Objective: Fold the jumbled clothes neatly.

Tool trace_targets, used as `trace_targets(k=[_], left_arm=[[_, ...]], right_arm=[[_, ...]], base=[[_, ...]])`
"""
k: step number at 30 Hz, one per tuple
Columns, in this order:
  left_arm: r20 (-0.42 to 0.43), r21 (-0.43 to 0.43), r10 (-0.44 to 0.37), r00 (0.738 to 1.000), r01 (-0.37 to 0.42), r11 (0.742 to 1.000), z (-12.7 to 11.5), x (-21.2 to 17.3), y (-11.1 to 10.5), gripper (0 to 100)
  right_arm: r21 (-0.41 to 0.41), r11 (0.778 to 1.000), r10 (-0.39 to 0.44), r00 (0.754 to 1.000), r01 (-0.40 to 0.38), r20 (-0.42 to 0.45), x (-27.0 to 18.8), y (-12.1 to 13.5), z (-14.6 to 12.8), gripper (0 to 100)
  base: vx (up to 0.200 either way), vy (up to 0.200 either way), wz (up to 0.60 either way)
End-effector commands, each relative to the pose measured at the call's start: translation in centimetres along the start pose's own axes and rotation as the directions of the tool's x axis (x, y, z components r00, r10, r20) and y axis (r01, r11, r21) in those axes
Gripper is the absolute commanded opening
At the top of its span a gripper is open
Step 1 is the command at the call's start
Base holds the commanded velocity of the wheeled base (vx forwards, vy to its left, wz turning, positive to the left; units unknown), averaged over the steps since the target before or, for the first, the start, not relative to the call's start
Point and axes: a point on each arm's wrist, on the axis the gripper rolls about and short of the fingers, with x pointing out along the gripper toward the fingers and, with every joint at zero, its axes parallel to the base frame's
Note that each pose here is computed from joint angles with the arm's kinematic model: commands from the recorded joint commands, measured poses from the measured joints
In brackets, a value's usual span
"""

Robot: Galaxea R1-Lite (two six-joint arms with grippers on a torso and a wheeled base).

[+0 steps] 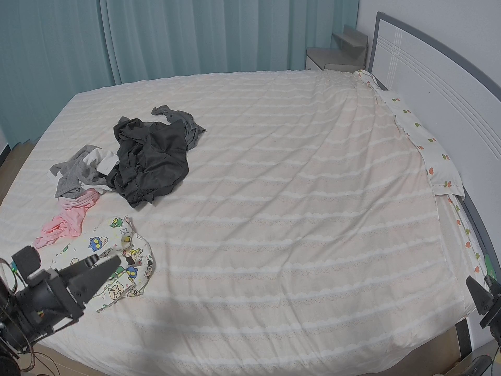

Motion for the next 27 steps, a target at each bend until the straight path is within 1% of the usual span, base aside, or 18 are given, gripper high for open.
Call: trace_targets(k=[1, 2, 4, 7, 8, 10, 11, 13, 14, 15, 16, 17, 18, 20, 22, 24, 25, 27], left_arm=[[0.056, 0.305, 0.021, 0.998, -0.037, 0.952, -3.3, -9.1, -0.8, 100], [0.086, 0.305, 0.092, 0.992, -0.114, 0.946, -3.1, -9.3, -0.7, 100], [0.148, 0.289, 0.19, 0.971, -0.226, 0.93, -3.0, -9.6, -0.7, 100], [0.239, 0.263, 0.279, 0.93, -0.338, 0.903, -3.0, -10.2, -0.7, 100], [0.244, 0.26, 0.286, 0.927, -0.346, 0.902, -3.0, -10.2, -0.7, 100], [0.303, 0.215, 0.43, 0.851, -0.5, 0.839, -3.4, -10.4, -0.7, 100], [0.32, 0.197, 0.475, 0.82, -0.548, 0.813, -3.5, -10.4, -0.7, 100], [0.346, 0.189, 0.481, 0.806, -0.562, 0.805, -3.7, -10.6, -0.9, 100], [0.36, 0.211, 0.419, 0.834, -0.51, 0.834, -3.9, -10.9, -1.2, 100], [0.364, 0.232, 0.365, 0.857, -0.463, 0.855, -4.3, -11.2, -1.4, 100], [0.367, 0.246, 0.335, 0.868, -0.438, 0.865, -4.6, -11.3, -1.5, 100], [0.367, 0.246, 0.335, 0.868, -0.438, 0.865, -4.6, -11.3, -1.5, 100], [0.354, 0.276, 0.304, 0.884, -0.41, 0.869, -5.1, -11.3, -1.4, 100], [0.347, 0.277, 0.304, 0.887, -0.406, 0.871, -5.2, -11.3, -1.3, 100], [0.315, 0.291, 0.286, 0.905, -0.379, 0.879, -5.9, -11.0, -0.8, 100], [0.278, 0.322, 0.235, 0.931, -0.321, 0.891, -6.5, -10.9, -0.6, 100], [0.266, 0.334, 0.222, 0.938, -0.306, 0.892, -6.6, -10.8, -0.5, 100], [0.225, 0.384, 0.228, 0.947, -0.302, 0.872, -7.6, -10.5, 0.1, 100]], right_arm=[[-0.134, 0.991, 0.014, 0.985, 0.009, 0.173, -4.1, -0.8, -1.2, 100], [-0.164, 0.986, 0.019, 0.986, 0.008, 0.165, -4.0, -0.8, -1.4, 100], [-0.221, 0.975, 0.016, 0.989, 0.017, 0.144, -3.7, -1.0, -2.0, 100], [-0.262, 0.965, 0.01, 0.992, 0.024, 0.128, -3.3, -1.3, -2.9, 100], [-0.264, 0.964, 0.01, 0.992, 0.024, 0.128, -3.3, -1.3, -3.0, 100], [-0.266, 0.964, 0.008, 0.993, 0.024, 0.118, -3.1, -1.5, -3.5, 100], [-0.268, 0.963, 0.008, 0.993, 0.024, 0.116, -3.1, -1.5, -3.5, 100], [-0.269, 0.963, 0.007, 0.993, 0.024, 0.115, -3.1, -1.5, -3.5, 100], [-0.269, 0.963, 0.007, 0.994, 0.024, 0.113, -3.1, -1.5, -3.5, 100], [-0.27, 0.963, 0.005, 0.994, 0.024, 0.109, -3.0, -1.5, -3.6, 100], [-0.269, 0.963, 0.003, 0.995, 0.025, 0.102, -3.0, -1.5, -3.7, 100], [-0.269, 0.963, 0.003, 0.995, 0.025, 0.102, -3.0, -1.5, -3.7, 100], [-0.263, 0.964, -0.006, 0.995, 0.032, 0.099, -3.0, -1.6, -3.7, 100], [-0.263, 0.964, -0.008, 0.995, 0.034, 0.099, -3.0, -1.6, -3.7, 100], [-0.268, 0.963, -0.017, 0.995, 0.043, 0.102, -3.0, -1.6, -3.7, 100], [-0.27, 0.96, -0.048, 0.993, 0.076, 0.109, -3.0, -1.7, -3.7, 100], [-0.273, 0.958, -0.059, 0.992, 0.089, 0.115, -3.1, -1.7, -3.7, 100], [-0.274, 0.952, -0.101, 0.986, 0.135, 0.135, -3.2, -1.6, -3.8, 100]], base=[[0.0, 0.0, 0.0], [0.0, 0.0, 0.0], [0.0, 0.0, 0.0], [0.0, 0.0, 0.0], [0.0, 0.0, 0.0], [0.0, 0.0, 0.0], [0.0, 0.0, 0.0], [0.0, 0.0, 0.0], [0.0, 0.0, 0.0], [0.0, 0.0, 0.0], [0.0, 0.0, 0.0], [0.0, 0.0, 0.0], [0.0, 0.0, 0.0], [0.0, 0.0, 0.0], [0.0, 0.0, 0.0], [0.0, 0.0, 0.0], [0.0, 0.0, 0.0], [0.0, 0.0, 0.0]])
